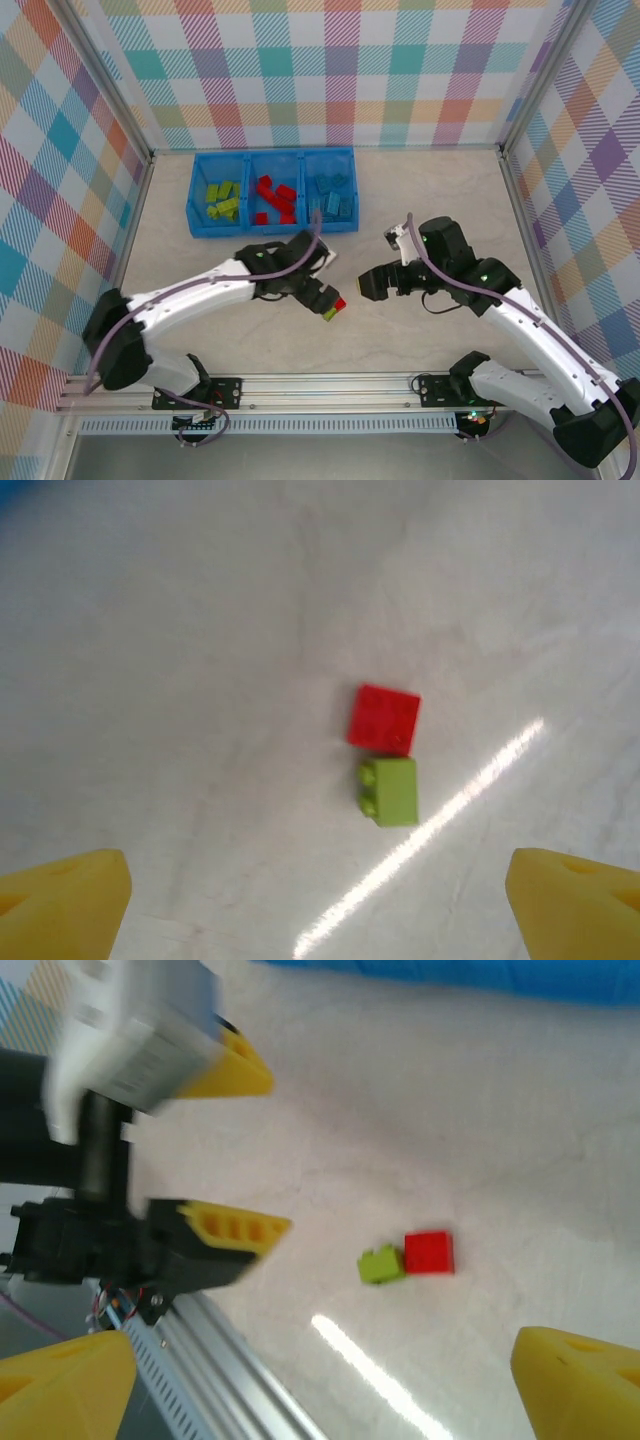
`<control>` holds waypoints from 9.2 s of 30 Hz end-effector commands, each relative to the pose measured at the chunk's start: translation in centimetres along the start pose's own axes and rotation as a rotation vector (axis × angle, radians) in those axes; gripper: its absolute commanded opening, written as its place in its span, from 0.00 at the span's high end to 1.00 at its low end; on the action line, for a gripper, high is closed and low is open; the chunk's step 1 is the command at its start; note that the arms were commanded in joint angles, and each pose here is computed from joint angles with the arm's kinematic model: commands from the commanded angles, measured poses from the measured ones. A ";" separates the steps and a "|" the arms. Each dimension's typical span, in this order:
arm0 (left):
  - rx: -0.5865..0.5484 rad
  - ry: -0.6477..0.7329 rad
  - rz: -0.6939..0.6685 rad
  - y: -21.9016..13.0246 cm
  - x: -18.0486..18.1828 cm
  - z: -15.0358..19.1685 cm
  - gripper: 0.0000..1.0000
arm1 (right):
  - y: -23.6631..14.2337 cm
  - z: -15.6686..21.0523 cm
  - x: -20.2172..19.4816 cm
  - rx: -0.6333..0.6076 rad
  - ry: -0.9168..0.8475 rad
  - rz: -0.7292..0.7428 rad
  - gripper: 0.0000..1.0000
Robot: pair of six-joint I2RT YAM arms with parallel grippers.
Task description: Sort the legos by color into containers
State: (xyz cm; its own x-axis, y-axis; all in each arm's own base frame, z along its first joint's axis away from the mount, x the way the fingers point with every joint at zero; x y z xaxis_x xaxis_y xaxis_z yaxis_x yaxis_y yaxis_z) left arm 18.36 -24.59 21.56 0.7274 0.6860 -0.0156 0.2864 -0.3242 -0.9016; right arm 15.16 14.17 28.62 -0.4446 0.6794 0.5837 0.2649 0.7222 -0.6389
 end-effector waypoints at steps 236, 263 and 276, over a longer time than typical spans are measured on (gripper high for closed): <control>-0.715 -0.531 -0.731 4.8 24.1 11.8 0.00 | 4.3 -3.2 -25.3 -0.758 -0.066 0.659 0.00; -0.656 -0.582 -0.666 4.6 25.1 11.7 0.00 | 4.9 -3.4 -24.9 -0.729 -0.102 0.669 0.00; -0.654 -0.582 -0.667 4.6 25.1 11.7 0.00 | 4.9 -3.5 -25.0 -0.719 -0.093 0.654 0.00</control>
Point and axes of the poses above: each hand's point on the last joint's axis, 136 mm out from that joint toward the fingers, its own y axis out along the fingers, its own x axis along the line the jaws close on, z = x × y, the point moved 10 cm from there along -y, back along the fingers, and after that the axes turned 5 degrees about y, right-handed, at the moved point
